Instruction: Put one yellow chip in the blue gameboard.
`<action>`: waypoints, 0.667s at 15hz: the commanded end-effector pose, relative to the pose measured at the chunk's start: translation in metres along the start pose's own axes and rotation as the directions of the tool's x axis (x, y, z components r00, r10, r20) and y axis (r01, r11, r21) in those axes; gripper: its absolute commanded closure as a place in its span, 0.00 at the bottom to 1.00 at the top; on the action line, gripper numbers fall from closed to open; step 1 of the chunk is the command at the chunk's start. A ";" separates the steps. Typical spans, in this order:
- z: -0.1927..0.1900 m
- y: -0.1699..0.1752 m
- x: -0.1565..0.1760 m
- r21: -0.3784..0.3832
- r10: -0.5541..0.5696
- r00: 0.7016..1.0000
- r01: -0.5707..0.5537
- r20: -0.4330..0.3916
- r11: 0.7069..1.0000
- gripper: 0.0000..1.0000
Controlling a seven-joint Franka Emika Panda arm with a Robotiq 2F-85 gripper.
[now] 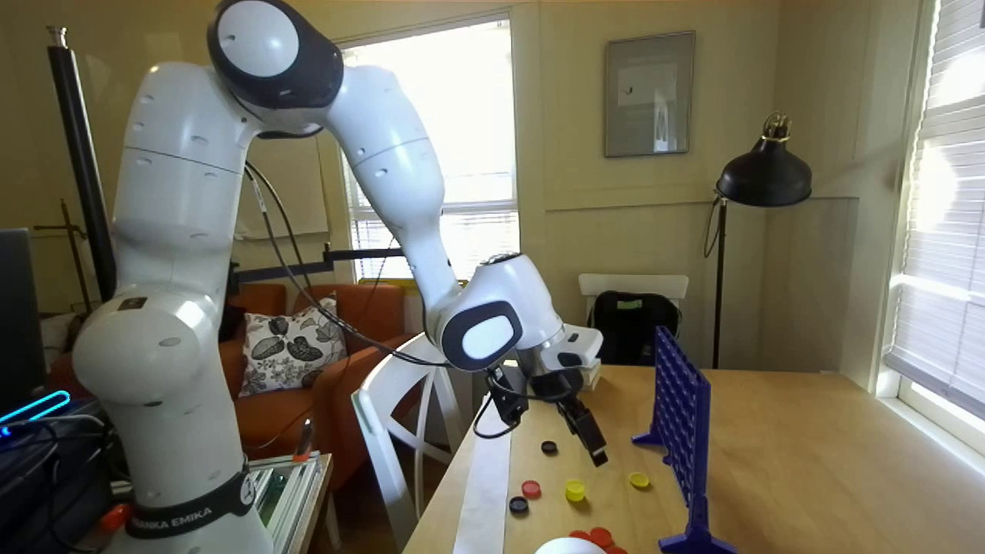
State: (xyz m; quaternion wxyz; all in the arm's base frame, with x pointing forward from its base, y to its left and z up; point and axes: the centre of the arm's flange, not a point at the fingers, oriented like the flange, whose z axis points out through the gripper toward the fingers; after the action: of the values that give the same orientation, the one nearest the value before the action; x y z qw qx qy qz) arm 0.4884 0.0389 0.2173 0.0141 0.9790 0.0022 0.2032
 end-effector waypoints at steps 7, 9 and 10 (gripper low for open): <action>-0.050 -0.013 -0.022 -0.054 0.115 0.991 -0.111 0.073 0.992 0.00; -0.055 -0.016 -0.024 -0.049 0.115 0.991 -0.111 0.071 0.993 0.00; -0.057 -0.018 -0.025 -0.045 0.112 0.992 -0.110 0.063 0.993 0.00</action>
State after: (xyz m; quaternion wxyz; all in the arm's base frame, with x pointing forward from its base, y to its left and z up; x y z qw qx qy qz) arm 0.4676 0.0457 0.2370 0.0280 0.9832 -0.0535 0.1723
